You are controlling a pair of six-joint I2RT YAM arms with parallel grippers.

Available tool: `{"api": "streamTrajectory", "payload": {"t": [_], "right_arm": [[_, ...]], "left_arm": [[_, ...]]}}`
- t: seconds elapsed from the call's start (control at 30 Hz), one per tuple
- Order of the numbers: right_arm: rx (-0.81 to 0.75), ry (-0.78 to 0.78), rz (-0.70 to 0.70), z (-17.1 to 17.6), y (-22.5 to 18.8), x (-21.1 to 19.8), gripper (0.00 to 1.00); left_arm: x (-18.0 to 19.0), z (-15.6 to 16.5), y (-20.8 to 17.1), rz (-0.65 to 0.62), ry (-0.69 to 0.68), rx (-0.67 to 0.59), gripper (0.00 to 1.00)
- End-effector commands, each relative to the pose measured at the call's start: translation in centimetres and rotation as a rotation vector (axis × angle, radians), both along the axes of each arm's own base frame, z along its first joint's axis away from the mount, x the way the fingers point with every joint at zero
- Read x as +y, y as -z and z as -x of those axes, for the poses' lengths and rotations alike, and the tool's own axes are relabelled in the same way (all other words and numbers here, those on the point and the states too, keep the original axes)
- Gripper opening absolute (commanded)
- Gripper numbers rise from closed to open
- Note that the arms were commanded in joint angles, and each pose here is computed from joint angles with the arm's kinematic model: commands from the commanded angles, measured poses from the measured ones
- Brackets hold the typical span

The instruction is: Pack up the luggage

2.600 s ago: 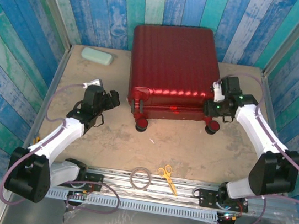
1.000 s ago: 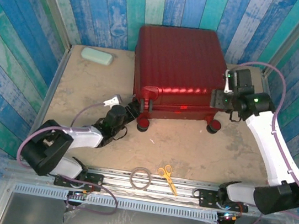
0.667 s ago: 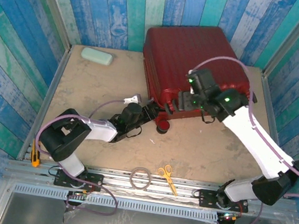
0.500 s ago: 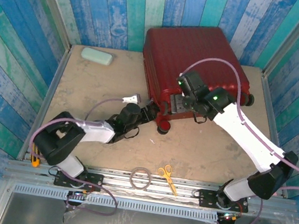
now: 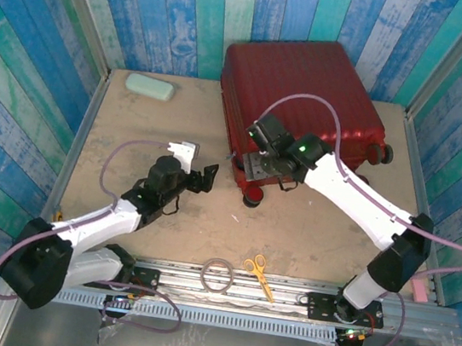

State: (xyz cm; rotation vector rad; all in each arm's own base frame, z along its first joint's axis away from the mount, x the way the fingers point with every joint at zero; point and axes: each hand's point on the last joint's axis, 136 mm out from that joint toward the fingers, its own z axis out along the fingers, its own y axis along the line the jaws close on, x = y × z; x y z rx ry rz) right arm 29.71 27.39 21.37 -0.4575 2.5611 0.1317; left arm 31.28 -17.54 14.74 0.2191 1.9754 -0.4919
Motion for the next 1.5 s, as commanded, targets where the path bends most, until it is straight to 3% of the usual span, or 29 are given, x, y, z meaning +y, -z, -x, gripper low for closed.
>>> {"api": "streamTrajectory", "payload": {"t": [0.0, 0.13, 0.2, 0.33, 0.63, 0.83, 0.93, 1.17, 1.47], "right_arm": [[0.002, -0.011, 0.011, -0.5, 0.1, 0.8, 0.82], [0.012, -0.041, 0.034, -0.7, 0.4, 1.3, 0.69], [0.007, -0.06, 0.045, -0.7, 0.1, 1.3, 0.55], [-0.012, -0.083, 0.059, -1.0, -0.9, 1.4, 0.33], [-0.016, -0.117, 0.108, -0.8, -2.5, 0.6, 0.01], [-0.012, -0.127, 0.108, 0.2, -2.7, -0.5, 0.0], [0.009, -0.159, 0.09, 0.9, -2.6, -0.3, 0.0], [0.007, -0.188, 0.054, 1.6, -2.9, -0.1, 0.0], [0.0, -0.194, 0.052, 1.4, -2.6, 0.0, 0.01]], "left_arm": [[-2.1, 0.2, 1.4, 0.001, 0.175, 0.047, 0.91], [-3.6, -0.8, 2.0, 0.061, 0.308, 0.08, 0.82], [-4.3, -1.0, 2.0, 0.062, 0.365, 0.077, 0.77], [-6.3, 0.5, 1.9, 0.05, 0.55, 0.049, 0.74], [-6.7, 1.8, 2.4, -0.029, 0.719, -0.03, 0.69], [-6.2, 2.5, 1.6, -0.075, 0.769, -0.182, 0.55], [-6.1, 1.7, 1.0, -0.099, 0.746, -0.23, 0.57], [-6.8, -1.5, 1.3, -0.143, 0.732, -0.215, 0.63], [-7.0, -2.9, 1.4, -0.192, 0.691, -0.239, 0.55]]}}
